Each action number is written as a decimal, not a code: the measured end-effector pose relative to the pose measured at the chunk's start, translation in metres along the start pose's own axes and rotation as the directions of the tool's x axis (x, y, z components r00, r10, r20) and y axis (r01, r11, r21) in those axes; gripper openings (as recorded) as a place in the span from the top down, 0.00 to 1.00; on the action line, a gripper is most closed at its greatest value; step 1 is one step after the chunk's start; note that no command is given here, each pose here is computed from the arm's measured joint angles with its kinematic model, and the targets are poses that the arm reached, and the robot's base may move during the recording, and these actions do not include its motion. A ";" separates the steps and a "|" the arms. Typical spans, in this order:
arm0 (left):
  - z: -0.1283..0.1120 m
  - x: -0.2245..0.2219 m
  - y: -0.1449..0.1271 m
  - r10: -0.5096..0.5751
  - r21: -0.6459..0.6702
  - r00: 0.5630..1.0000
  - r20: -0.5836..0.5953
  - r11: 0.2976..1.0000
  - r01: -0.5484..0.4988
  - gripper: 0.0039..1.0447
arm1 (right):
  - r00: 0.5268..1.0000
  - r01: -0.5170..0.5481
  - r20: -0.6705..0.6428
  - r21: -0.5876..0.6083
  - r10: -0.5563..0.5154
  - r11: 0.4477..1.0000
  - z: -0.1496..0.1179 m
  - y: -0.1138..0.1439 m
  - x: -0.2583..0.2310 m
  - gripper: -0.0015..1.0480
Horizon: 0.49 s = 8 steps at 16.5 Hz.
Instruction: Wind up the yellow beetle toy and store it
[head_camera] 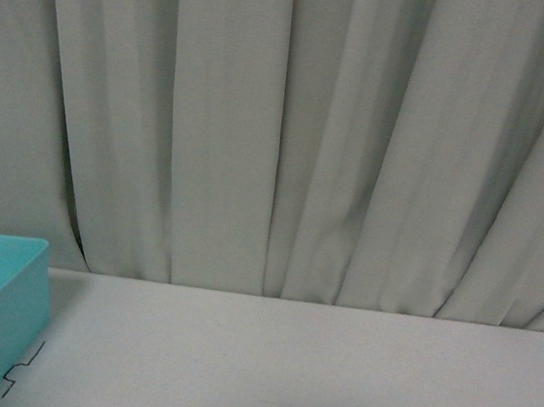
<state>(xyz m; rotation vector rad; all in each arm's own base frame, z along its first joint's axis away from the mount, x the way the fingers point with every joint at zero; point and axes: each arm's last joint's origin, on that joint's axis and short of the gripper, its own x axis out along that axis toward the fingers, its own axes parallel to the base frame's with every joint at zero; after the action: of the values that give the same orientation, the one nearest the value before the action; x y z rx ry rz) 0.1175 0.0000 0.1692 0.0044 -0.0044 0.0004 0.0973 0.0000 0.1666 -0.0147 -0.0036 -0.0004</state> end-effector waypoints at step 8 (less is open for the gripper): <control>-0.002 -0.012 0.000 0.000 0.000 1.000 -0.016 1.000 0.000 0.99 | 1.000 0.000 0.000 0.000 0.000 1.000 0.000 0.000 0.000 0.06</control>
<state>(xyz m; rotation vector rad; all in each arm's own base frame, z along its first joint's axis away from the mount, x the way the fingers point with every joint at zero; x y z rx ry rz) 0.1054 0.0000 0.1673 0.0044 0.0116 0.0007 0.0973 0.0000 0.1666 -0.0147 -0.0036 -0.0004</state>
